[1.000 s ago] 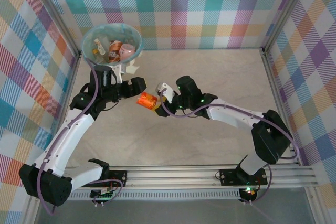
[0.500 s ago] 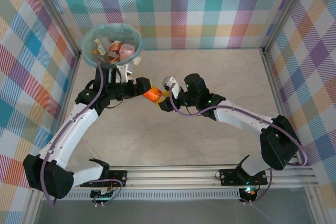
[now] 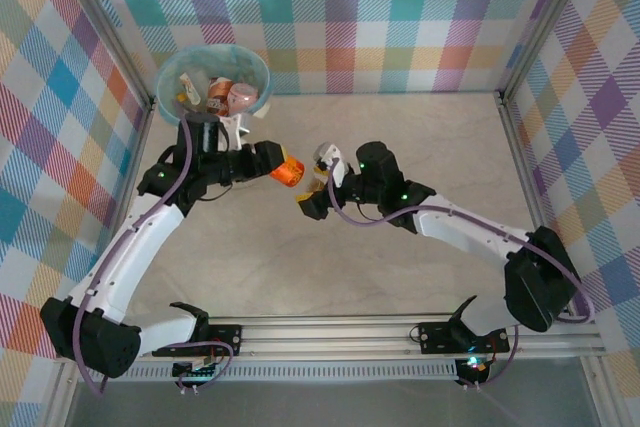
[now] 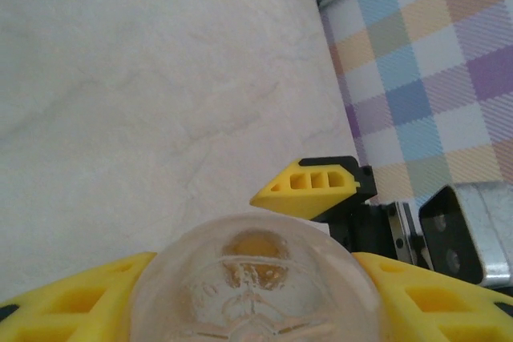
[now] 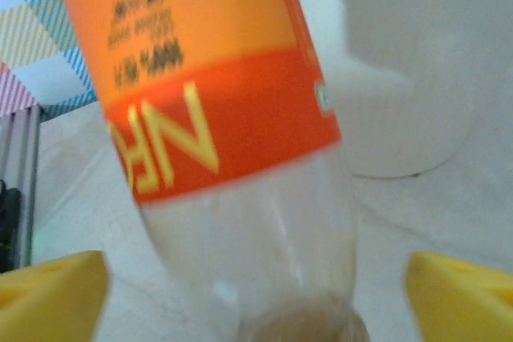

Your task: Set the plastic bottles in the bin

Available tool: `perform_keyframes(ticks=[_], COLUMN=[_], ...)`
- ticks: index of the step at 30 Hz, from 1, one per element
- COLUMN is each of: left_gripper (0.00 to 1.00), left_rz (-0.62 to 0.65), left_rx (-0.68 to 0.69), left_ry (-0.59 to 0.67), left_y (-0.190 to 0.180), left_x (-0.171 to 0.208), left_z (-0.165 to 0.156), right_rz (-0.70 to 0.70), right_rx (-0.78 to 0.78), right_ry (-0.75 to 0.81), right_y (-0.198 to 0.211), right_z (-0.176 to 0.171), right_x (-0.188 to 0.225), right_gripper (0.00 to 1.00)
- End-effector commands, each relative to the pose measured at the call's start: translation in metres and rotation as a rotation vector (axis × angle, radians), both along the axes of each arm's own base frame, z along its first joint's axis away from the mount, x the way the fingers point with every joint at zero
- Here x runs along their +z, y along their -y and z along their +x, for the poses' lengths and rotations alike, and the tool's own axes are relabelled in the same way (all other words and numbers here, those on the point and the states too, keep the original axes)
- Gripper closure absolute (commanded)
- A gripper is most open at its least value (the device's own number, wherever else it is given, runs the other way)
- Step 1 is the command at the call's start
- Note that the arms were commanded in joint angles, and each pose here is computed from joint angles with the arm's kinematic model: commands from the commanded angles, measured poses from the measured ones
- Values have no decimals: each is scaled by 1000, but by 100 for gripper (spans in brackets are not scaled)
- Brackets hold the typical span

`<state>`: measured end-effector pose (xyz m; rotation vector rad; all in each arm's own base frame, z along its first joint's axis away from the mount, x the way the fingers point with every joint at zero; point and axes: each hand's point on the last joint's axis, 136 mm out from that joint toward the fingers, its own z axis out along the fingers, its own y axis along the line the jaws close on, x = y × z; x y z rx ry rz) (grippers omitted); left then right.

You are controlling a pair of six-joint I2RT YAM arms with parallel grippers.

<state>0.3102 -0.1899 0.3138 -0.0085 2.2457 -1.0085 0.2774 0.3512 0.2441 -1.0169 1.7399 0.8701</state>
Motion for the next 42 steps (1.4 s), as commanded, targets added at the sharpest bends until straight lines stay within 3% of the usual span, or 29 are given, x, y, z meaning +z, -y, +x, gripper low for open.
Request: perform_keyframes(ticks=[1, 8, 12, 16, 21, 31, 42], left_gripper=[49, 52, 52, 52, 53, 55, 51], left_rz=[59, 199, 278, 373, 380, 512, 517], left_rx=[85, 275, 338, 434, 522, 629, 485], left_ry=[163, 317, 275, 205, 165, 32, -119], left_y=[-21, -74, -108, -148, -185, -239, -216], left_x=[55, 133, 145, 138, 133, 99, 31], left_z=[8, 40, 67, 94, 113, 115, 142], right_rz=[59, 15, -4, -37, 15, 6, -22], right_rx=[-68, -185, -186, -132, -37, -6, 16], right_ry=[95, 150, 134, 79, 52, 32, 12], right_y=[12, 37, 37, 24, 1, -11, -11], right_z=[4, 9, 10, 10, 6, 9, 5], right_x=[39, 51, 43, 37, 52, 47, 33], right_gripper=[1, 0, 0, 0, 0, 0, 0])
